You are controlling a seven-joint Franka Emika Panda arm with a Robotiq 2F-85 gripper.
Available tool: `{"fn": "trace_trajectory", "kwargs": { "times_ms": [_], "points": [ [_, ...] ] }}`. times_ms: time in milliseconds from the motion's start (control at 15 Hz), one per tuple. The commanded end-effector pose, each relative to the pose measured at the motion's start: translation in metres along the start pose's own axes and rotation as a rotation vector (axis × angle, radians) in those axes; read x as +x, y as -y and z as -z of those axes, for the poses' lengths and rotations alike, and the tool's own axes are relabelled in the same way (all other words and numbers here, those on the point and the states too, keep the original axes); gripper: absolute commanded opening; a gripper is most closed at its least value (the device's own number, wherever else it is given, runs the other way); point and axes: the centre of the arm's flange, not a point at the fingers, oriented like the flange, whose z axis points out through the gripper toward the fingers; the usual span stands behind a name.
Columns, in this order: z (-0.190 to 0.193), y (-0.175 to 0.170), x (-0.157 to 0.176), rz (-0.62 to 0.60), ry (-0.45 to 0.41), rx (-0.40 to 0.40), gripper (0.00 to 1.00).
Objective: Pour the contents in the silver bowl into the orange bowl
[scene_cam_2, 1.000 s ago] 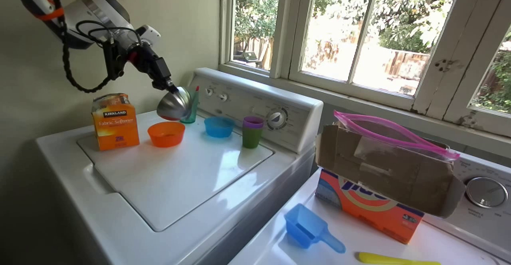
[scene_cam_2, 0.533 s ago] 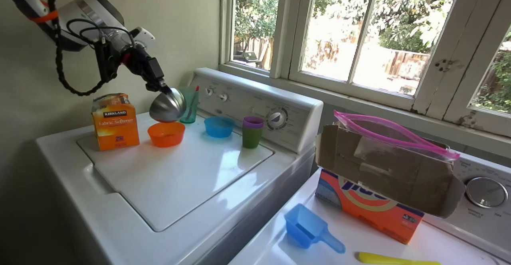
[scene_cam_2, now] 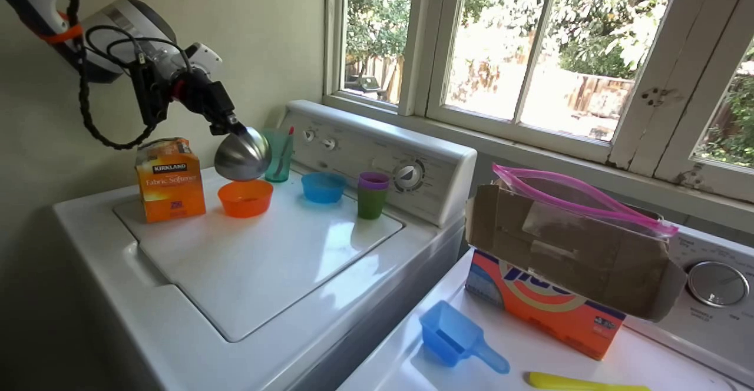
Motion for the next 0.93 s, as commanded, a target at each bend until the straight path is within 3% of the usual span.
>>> {"fn": "trace_trajectory", "kwargs": {
  "times_ms": [0, 333, 867],
  "points": [
    [0.006, 0.013, 0.018, 0.012, -0.033, -0.083, 0.01],
    [0.010, 0.027, 0.031, 0.031, -0.079, -0.132, 0.01],
    [0.044, 0.041, 0.019, 0.037, -0.125, -0.245, 0.01]
  ]
}}
